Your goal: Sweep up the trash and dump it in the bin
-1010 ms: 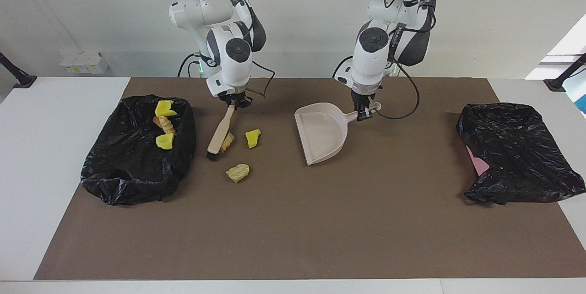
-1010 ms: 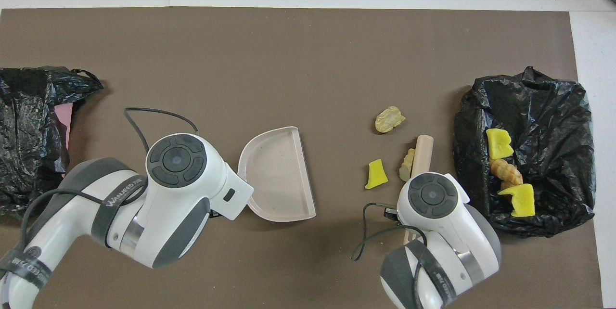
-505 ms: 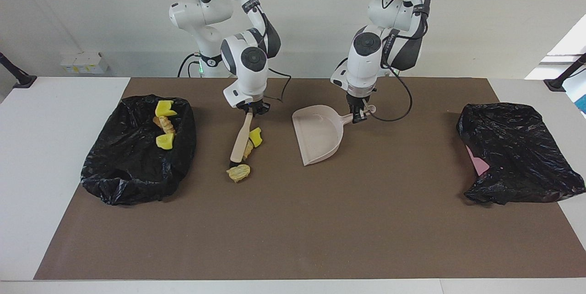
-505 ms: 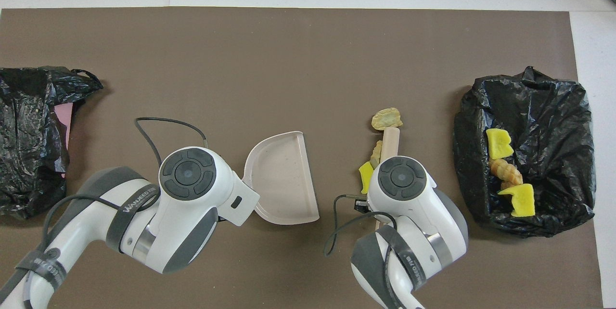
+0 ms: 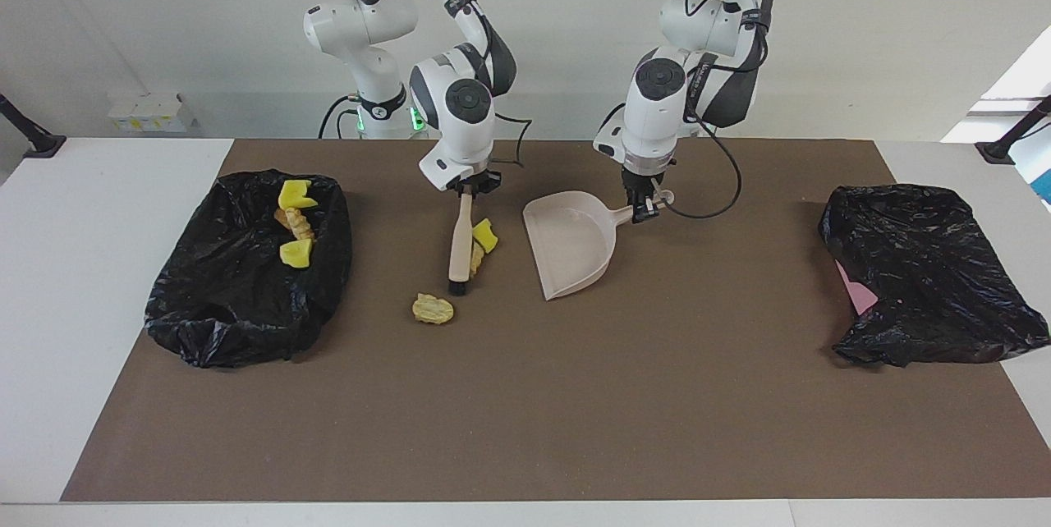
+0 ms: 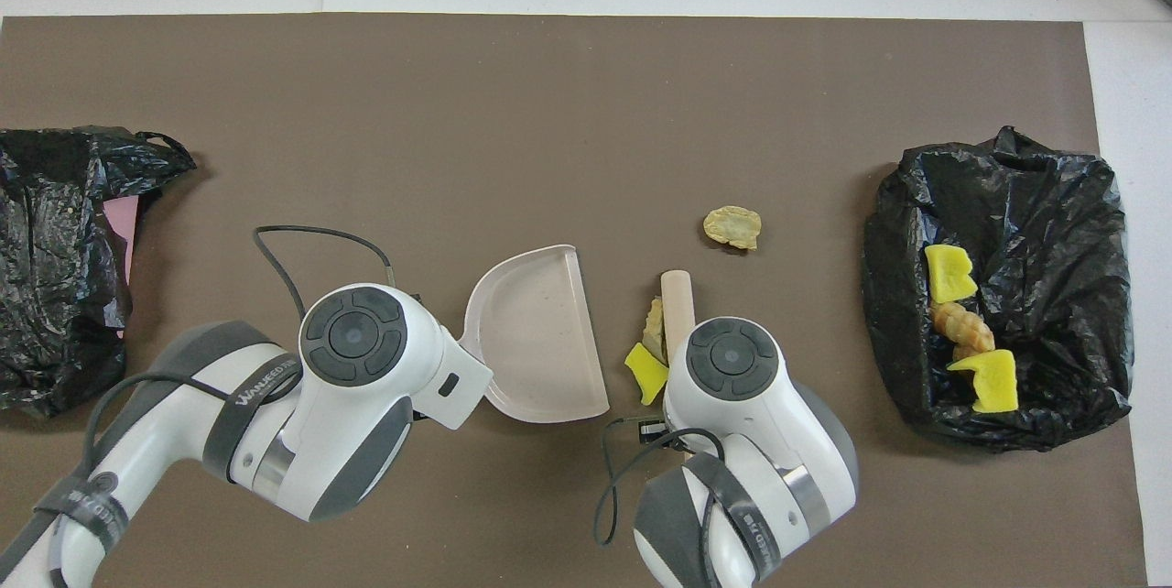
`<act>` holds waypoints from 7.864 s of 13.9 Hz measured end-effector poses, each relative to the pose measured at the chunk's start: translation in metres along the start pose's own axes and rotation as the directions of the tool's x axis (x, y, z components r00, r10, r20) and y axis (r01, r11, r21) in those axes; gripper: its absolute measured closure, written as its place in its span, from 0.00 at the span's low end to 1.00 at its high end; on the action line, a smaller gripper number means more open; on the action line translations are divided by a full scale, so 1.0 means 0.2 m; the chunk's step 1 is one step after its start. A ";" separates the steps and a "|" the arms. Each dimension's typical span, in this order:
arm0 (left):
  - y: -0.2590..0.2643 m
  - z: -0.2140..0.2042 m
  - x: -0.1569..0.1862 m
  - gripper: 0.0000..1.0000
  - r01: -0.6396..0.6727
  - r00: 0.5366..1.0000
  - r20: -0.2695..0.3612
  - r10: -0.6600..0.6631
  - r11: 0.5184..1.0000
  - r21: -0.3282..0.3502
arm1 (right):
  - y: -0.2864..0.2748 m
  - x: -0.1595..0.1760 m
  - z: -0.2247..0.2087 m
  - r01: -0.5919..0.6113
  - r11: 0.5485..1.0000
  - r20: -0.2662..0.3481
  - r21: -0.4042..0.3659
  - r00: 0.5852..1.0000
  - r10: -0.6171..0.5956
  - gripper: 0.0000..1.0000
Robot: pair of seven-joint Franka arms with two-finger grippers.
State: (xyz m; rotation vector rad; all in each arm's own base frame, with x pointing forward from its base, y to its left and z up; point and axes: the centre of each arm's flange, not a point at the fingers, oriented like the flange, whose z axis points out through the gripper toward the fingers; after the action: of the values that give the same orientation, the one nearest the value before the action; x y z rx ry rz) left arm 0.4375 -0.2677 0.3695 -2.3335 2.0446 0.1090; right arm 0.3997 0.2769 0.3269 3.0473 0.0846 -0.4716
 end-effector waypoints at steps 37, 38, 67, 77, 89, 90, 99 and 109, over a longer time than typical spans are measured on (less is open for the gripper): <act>-0.04 0.06 -0.05 0.69 0.052 0.998 -0.042 -0.050 0.998 0.041 | 0.49 0.74 -0.23 0.188 0.960 0.033 -0.209 0.982 -0.185 0.74; -0.04 0.06 -0.05 0.69 0.056 0.998 -0.042 -0.054 0.998 0.041 | 0.41 0.70 -0.23 0.211 0.956 0.042 -0.205 0.978 -0.206 0.74; -0.41 0.09 -0.37 0.69 0.101 0.973 -0.211 -0.091 0.994 0.034 | -0.33 -0.45 -0.43 0.137 0.990 0.026 -0.025 0.990 -0.136 0.74; -0.68 -0.16 -0.72 0.69 0.080 0.965 -0.255 -0.065 0.996 0.047 | -0.78 -0.83 0.01 -0.049 0.996 -0.025 0.074 0.998 0.051 0.74; -0.97 -0.41 -1.66 0.69 0.004 0.968 -0.250 0.008 0.999 0.049 | -0.84 -0.81 0.21 -0.038 0.999 0.005 0.029 0.999 0.038 0.74; -0.98 -0.41 -1.76 0.69 0.000 0.970 -0.242 0.011 0.999 0.047 | -0.84 -0.81 0.21 -0.038 0.999 0.006 0.028 0.999 0.038 0.74; -0.95 -0.52 -2.69 0.69 -0.022 0.998 -0.053 0.026 0.997 0.074 | -0.83 -0.72 0.12 -0.067 0.995 -0.013 0.071 0.998 0.068 0.21; -1.09 -0.61 -2.84 0.69 -0.148 0.921 0.372 0.119 0.988 0.051 | -0.15 -0.09 -0.73 -0.180 0.948 -0.066 0.261 0.977 0.204 0.00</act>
State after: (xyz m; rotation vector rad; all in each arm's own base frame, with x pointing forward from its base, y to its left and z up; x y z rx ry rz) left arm 0.5837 0.3144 0.5303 -1.9442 1.9734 0.4284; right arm 0.4254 0.3153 0.4695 3.2790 -0.2900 -0.3519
